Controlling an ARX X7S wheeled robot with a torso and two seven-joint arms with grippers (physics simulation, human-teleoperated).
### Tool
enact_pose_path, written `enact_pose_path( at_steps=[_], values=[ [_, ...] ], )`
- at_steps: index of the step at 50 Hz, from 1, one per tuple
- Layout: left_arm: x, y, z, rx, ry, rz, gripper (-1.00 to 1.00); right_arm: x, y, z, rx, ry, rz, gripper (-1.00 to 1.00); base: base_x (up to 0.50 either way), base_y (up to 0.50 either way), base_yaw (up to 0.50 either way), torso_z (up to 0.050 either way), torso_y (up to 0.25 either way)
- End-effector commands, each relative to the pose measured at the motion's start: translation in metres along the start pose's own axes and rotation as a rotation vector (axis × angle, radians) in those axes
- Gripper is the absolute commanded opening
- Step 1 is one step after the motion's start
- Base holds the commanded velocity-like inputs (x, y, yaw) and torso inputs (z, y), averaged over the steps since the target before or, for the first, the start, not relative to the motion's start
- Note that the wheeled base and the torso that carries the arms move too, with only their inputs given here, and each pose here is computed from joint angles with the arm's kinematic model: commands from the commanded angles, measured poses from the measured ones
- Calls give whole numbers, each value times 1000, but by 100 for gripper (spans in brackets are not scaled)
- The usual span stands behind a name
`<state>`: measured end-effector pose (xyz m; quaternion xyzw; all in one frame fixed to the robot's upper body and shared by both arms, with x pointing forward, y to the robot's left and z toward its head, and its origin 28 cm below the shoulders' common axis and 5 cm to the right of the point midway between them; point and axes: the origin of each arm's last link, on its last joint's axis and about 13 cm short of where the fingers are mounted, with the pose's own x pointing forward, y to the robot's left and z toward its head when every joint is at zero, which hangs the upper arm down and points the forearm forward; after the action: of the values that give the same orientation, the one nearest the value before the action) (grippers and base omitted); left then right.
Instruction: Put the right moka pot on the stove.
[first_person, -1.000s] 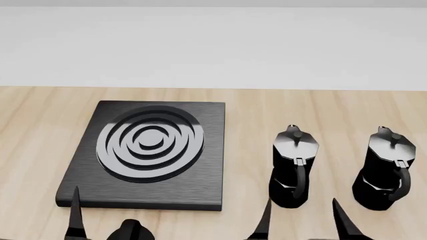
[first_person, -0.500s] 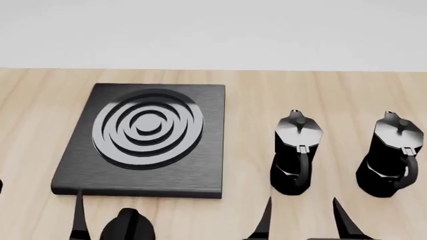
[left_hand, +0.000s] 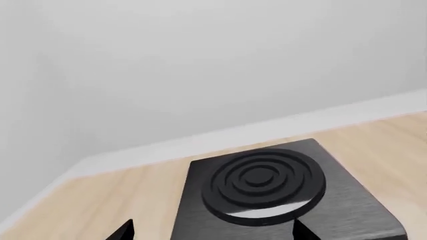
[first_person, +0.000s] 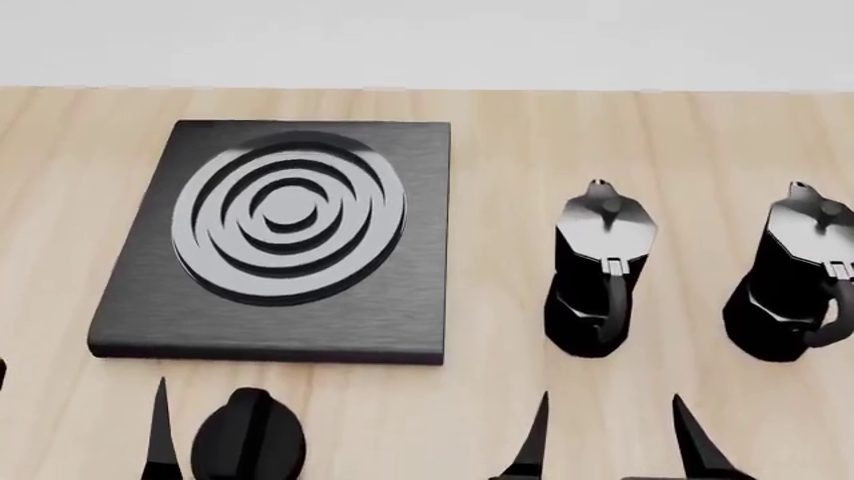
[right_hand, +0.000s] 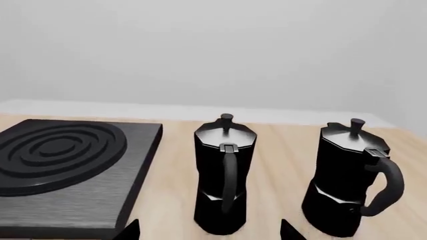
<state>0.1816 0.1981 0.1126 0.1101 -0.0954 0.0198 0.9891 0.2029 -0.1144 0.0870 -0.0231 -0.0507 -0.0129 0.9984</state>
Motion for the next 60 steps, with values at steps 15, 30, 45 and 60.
enact_pose_path(
  at_steps=[15, 30, 45, 60],
  values=[
    [-1, 1, 3, 3, -1, -2, 100, -1, -1, 2, -2, -8, -4, 100, 0, 0, 0, 0, -102],
    [0, -1, -1, -4, 9, -4, 100, 0, -1, 0, -3, -7, -4, 100, 0, 0, 0, 0, -102],
    [0, -3, -14, -37, 12, -9, 100, -2, -12, 9, -6, -49, -25, 100, 0, 0, 0, 0, -10],
    [0, -4, -20, -29, 27, -9, 100, -1, -37, 7, -23, -64, -77, 100, 0, 0, 0, 0, 0]
  ],
)
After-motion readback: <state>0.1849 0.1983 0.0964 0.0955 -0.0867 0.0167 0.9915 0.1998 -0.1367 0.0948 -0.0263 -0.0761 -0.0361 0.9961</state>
